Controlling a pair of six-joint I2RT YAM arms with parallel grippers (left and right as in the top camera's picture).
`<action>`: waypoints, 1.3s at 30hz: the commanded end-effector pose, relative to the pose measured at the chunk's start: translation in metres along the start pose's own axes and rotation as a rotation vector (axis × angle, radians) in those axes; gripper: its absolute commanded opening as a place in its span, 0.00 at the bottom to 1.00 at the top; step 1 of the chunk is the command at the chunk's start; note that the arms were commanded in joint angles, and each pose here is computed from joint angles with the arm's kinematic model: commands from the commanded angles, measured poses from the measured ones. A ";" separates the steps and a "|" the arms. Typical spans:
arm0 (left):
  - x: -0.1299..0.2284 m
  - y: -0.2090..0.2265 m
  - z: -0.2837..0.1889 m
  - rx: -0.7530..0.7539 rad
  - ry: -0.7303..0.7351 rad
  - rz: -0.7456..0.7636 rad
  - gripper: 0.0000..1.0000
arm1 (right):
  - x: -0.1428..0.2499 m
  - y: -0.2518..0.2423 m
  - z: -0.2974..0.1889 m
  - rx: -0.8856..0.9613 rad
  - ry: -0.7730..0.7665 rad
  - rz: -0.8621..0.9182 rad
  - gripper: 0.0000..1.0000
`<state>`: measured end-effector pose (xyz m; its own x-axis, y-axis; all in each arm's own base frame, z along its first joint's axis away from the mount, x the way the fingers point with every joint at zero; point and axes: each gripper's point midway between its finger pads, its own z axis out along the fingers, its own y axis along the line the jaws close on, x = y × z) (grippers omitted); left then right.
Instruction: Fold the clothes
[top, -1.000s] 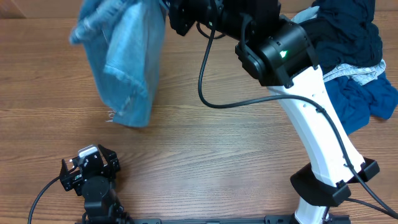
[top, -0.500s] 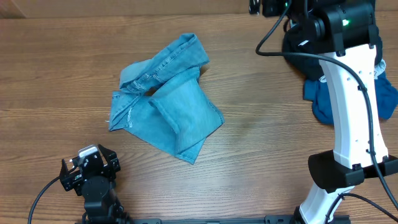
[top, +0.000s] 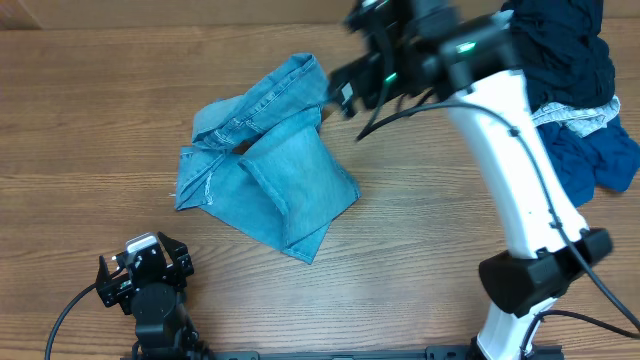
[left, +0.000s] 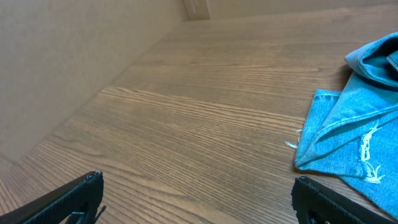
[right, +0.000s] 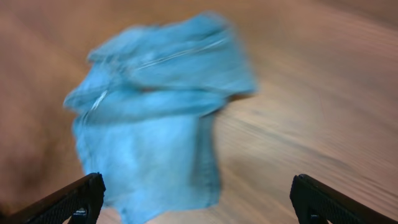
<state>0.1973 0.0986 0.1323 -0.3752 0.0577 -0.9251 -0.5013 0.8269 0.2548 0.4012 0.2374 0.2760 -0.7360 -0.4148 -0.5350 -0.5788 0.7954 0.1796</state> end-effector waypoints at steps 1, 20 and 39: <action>0.001 -0.001 0.000 0.008 0.004 -0.004 1.00 | 0.028 0.025 0.037 -0.053 0.105 -0.068 1.00; 0.001 -0.001 0.000 0.008 0.004 -0.004 1.00 | 0.057 0.124 0.136 -0.060 0.188 -0.385 1.00; 0.001 -0.001 0.000 0.008 0.004 -0.004 1.00 | 0.073 0.052 0.183 0.341 0.279 -0.325 0.04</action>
<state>0.1973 0.0986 0.1323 -0.3752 0.0577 -0.9252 -0.5010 0.8271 0.2547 0.3416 0.3730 0.1011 -0.5248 -0.7944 -0.3058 -0.8205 0.5678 -0.0669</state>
